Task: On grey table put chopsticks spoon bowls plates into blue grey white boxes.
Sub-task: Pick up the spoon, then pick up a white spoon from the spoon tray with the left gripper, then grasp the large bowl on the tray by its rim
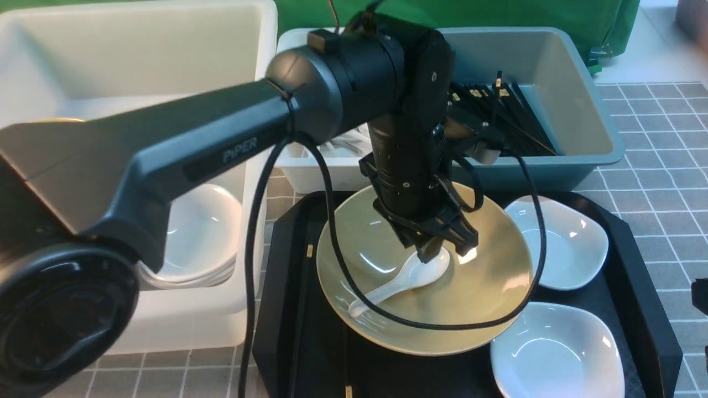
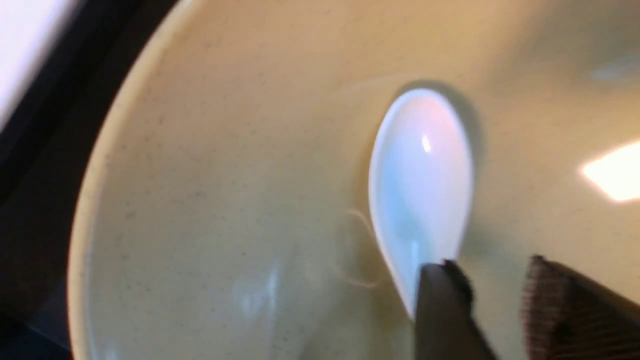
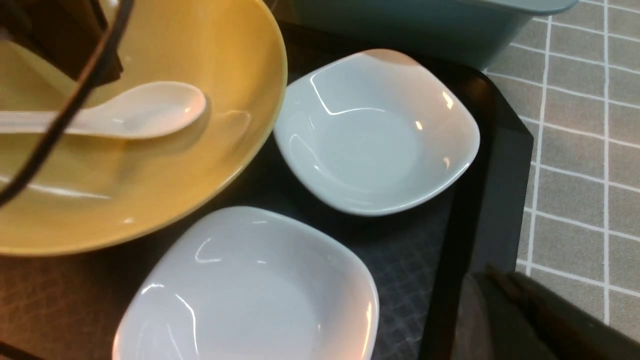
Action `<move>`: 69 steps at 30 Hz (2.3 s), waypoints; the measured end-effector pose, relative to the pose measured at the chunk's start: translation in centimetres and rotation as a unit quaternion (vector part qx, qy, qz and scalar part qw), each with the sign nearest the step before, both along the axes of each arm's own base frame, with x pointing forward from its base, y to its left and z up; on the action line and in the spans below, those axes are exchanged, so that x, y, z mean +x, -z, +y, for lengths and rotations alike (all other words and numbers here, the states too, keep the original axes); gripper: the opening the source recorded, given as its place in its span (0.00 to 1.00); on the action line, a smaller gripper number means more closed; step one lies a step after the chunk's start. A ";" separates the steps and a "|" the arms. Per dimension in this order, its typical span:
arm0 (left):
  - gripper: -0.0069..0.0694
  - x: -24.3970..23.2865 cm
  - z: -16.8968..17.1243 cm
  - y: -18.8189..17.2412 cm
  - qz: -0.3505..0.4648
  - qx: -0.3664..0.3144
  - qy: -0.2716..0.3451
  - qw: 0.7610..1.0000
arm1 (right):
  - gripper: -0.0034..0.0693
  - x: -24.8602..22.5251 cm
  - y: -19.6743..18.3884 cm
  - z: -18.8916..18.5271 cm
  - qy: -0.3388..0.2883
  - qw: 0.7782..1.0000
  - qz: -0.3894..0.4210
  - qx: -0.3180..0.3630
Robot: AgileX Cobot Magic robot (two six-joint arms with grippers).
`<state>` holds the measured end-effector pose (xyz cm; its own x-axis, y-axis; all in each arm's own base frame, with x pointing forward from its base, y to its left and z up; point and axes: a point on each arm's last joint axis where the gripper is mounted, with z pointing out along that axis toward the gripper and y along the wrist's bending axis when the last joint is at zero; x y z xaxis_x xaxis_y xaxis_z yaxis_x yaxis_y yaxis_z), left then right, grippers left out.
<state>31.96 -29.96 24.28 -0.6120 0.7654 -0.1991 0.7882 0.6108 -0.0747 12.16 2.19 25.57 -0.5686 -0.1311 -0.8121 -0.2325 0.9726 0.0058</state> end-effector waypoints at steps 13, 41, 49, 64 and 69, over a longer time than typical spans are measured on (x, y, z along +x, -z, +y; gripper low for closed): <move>0.43 0.8 -0.2 4.9 0.030 0.055 0.008 0.998 | 0.10 0.0 0.0 0.0 0.000 1.000 0.001 0.005; 0.13 12.5 8.5 -8.0 -0.303 -0.214 -0.215 0.904 | 0.10 0.0 0.0 0.1 0.003 1.000 0.002 0.019; 0.56 13.4 10.0 -4.5 -0.242 -0.128 -0.223 0.936 | 0.10 0.0 -0.1 0.2 0.005 1.000 0.002 0.025; 0.66 4.9 5.5 -0.4 -0.020 0.025 -0.144 0.989 | 0.10 -0.1 -0.1 0.8 -0.018 0.999 0.003 0.028; 0.66 5.3 5.2 2.6 -0.008 0.065 -0.134 0.989 | 0.10 -0.2 -0.1 1.0 -0.026 0.999 0.003 0.027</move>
